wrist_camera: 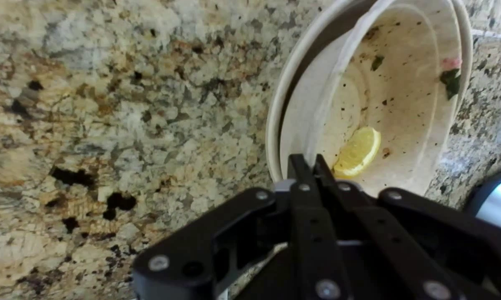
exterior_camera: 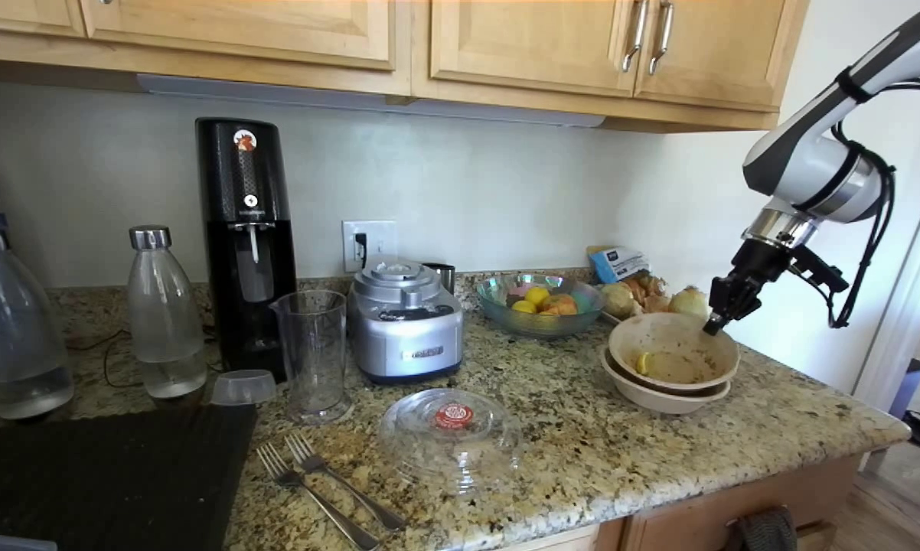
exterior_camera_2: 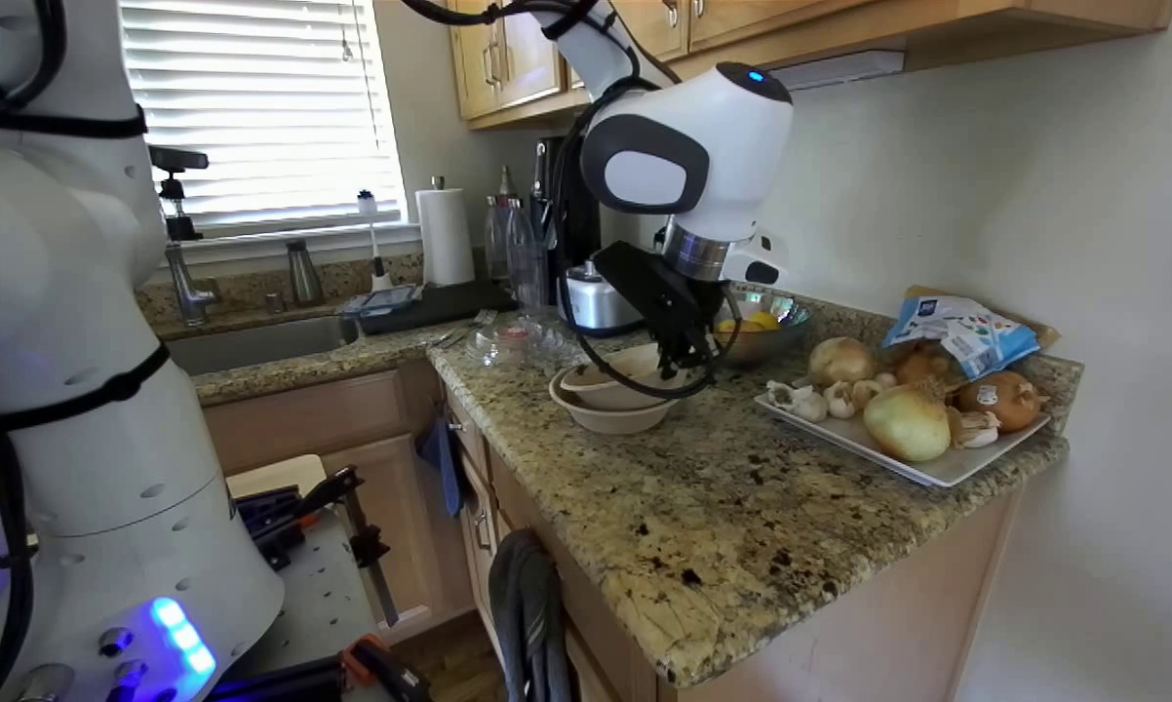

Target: Put the right bowl in the left one

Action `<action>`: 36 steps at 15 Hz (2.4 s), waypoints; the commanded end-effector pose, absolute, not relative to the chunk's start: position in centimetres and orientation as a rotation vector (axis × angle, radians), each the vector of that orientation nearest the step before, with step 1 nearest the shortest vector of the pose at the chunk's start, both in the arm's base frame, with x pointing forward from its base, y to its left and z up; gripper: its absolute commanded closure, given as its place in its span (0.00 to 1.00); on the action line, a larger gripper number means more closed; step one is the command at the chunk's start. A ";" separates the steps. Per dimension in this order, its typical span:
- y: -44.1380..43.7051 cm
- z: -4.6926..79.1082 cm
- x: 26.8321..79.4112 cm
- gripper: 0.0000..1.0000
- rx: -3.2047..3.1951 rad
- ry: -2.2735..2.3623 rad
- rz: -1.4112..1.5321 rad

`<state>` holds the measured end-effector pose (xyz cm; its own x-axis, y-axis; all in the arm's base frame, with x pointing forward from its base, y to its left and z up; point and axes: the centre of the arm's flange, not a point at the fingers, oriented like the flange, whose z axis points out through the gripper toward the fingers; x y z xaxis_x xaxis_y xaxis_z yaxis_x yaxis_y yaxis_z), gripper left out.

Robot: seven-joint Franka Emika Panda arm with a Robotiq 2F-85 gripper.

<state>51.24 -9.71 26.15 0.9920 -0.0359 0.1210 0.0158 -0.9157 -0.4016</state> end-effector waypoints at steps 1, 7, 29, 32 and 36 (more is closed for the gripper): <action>-8.5 25.6 49.9 0.96 -2.746 0.034 -0.141; -6.7 24.2 50.0 0.96 -2.746 -0.017 -0.119; -8.0 26.9 51.8 0.00 -2.872 -0.200 -0.243; -8.5 27.4 51.8 0.00 -2.905 -0.236 -0.244; -8.5 27.4 51.8 0.00 -2.907 -0.240 -0.242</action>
